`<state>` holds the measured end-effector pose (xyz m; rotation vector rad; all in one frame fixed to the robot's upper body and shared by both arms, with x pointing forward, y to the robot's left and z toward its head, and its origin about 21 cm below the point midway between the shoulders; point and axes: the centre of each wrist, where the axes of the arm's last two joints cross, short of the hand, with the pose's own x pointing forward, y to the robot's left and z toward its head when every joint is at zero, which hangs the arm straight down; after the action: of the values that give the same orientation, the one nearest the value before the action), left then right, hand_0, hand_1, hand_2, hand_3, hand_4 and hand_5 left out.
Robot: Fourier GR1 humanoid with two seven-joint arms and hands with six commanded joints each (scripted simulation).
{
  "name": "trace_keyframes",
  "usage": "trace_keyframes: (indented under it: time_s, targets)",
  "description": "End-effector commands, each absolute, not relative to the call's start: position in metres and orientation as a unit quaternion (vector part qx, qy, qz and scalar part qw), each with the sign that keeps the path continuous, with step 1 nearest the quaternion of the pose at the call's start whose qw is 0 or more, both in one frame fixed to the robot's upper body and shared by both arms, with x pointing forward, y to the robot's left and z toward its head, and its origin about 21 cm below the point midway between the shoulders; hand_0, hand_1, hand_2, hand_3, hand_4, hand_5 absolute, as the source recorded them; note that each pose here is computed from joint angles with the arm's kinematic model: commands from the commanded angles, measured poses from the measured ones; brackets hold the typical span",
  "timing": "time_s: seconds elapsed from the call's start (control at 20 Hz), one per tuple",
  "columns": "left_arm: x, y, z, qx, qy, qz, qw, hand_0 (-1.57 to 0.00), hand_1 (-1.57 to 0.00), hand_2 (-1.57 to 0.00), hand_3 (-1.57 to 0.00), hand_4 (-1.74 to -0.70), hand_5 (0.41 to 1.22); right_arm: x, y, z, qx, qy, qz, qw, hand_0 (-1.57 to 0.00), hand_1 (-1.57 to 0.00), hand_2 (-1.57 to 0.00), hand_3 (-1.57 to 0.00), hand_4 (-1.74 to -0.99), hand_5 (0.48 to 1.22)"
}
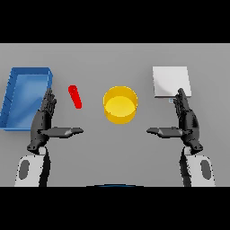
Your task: Pick up the red beaker and tilt it to pour out 1 green nut into yellow bowl. Pick up the yellow bowl and place it on the metallic measuring scale.
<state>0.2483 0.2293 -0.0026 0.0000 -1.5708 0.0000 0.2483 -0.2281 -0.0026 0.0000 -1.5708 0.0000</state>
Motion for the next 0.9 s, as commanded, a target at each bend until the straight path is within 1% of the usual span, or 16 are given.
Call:
trace_keyframes:
  time_s: [0.0,0.25,0.3,0.35,0.45,0.5,0.6,0.65,0.7,0.8,0.85]
  targets:
    - [0.247,0.230,-0.003,0.000,-0.708,0.001,0.707,0.00,0.00,0.00,0.00,-1.15,0.599,0.249,-0.227,-0.003,0.000,-0.707,0.000,0.707,0.00,0.00,0.00,0.00,-1.167,0.599]
    - [0.237,0.239,-0.004,0.000,-0.710,0.000,0.704,0.00,0.00,0.00,0.00,-1.15,0.599,0.250,-0.219,-0.002,0.001,-0.708,0.000,0.707,0.00,0.00,0.00,0.00,-1.167,0.599]
    - [0.229,0.242,0.000,0.015,-0.717,-0.033,0.696,0.00,0.00,0.00,0.00,-1.15,0.599,0.243,-0.221,0.000,-0.054,-0.731,0.054,0.678,0.00,0.00,0.00,0.00,-1.167,0.599]
    - [0.222,0.242,0.003,0.023,-0.718,-0.054,0.694,0.00,0.00,0.00,0.00,-1.16,0.599,0.235,-0.217,0.000,-0.084,-0.741,0.088,0.661,0.00,0.00,0.00,0.00,-1.163,0.595]
    - [0.214,0.243,0.008,0.029,-0.715,-0.071,0.695,0.00,0.00,0.00,0.00,-1.16,0.599,0.226,-0.208,0.001,-0.112,-0.741,0.116,0.652,0.00,0.00,0.00,0.00,-1.160,0.591]
    - [0.212,0.242,0.008,0.030,-0.710,-0.078,0.699,0.00,0.00,0.00,0.00,-1.16,0.599,0.227,-0.211,0.005,-0.119,-0.738,0.120,0.653,0.00,0.00,0.00,0.00,-1.159,0.590]
    - [0.211,0.241,0.017,0.034,-0.712,-0.087,0.696,0.00,0.00,0.00,0.00,-1.16,0.602,0.227,-0.211,0.008,-0.119,-0.737,0.117,0.655,0.00,0.00,0.00,0.00,-1.173,0.593]
    - [0.210,0.240,0.015,0.034,-0.707,-0.089,0.701,0.00,0.00,0.00,0.00,-1.16,0.603,0.225,-0.213,0.008,-0.119,-0.739,0.116,0.653,0.00,0.00,0.00,0.00,-1.183,0.596]
    - [0.212,0.236,0.014,0.035,-0.706,-0.096,0.701,0.00,0.00,0.00,0.00,-1.16,0.602,0.221,-0.209,0.002,-0.107,-0.739,0.114,0.655,0.00,0.00,0.00,0.00,-1.192,0.600]
    - [0.219,0.232,0.011,0.038,-0.703,-0.106,0.702,0.00,0.00,0.00,0.00,-1.16,0.604,0.219,-0.210,0.002,-0.096,-0.739,0.111,0.658,0.00,0.00,0.00,0.00,-1.212,0.607]
    - [0.224,0.229,0.009,0.038,-0.698,-0.109,0.707,0.00,0.00,0.00,0.00,-1.17,0.605,0.222,-0.213,0.003,-0.093,-0.742,0.112,0.655,0.00,0.00,0.00,0.00,-1.224,0.611]
